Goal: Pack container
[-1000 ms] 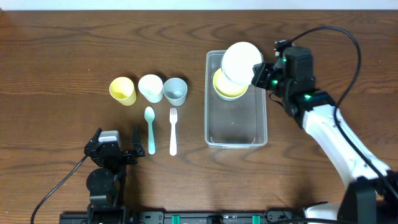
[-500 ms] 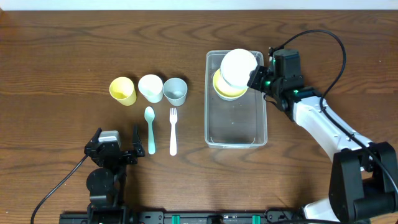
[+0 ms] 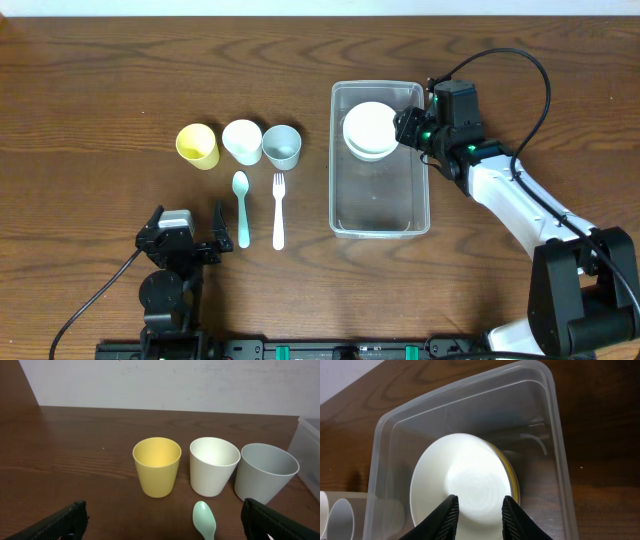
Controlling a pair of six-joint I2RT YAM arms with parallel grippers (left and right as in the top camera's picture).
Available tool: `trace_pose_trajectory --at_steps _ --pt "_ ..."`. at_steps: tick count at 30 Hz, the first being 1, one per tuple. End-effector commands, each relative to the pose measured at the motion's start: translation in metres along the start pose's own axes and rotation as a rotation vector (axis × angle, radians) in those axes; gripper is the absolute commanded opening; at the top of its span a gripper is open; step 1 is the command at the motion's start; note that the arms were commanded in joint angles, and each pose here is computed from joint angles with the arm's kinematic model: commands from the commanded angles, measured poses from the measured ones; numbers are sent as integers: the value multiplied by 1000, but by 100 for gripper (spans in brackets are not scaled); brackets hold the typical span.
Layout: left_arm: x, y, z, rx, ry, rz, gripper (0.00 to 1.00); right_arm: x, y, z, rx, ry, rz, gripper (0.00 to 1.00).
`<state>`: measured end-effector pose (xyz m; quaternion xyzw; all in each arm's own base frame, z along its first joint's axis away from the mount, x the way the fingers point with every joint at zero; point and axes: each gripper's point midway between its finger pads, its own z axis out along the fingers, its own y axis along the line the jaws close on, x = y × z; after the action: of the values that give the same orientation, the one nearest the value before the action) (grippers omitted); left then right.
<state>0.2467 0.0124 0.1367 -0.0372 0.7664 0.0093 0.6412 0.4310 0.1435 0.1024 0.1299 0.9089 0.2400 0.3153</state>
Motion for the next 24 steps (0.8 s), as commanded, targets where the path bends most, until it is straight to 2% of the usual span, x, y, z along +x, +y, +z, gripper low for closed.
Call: trace_pose_trajectory --at_steps 1,7,13,16,19,24 --pt "17 5 1 -27 49 0 98 0 6 1 -8 0 -18 30" --pt "16 5 1 -27 49 0 98 -6 46 -13 -170 41 -54 34" --pt "16 5 1 -27 49 -1 98 -48 64 -76 -209 -31 -79 45" --pt "17 5 1 -27 49 0 98 -77 36 -117 -140 -118 -30 47" --pt "16 5 1 -28 49 0 98 -98 -23 -158 16 -201 81 48" --pt "16 5 1 -28 49 0 98 -105 -113 -200 235 -260 270 58"
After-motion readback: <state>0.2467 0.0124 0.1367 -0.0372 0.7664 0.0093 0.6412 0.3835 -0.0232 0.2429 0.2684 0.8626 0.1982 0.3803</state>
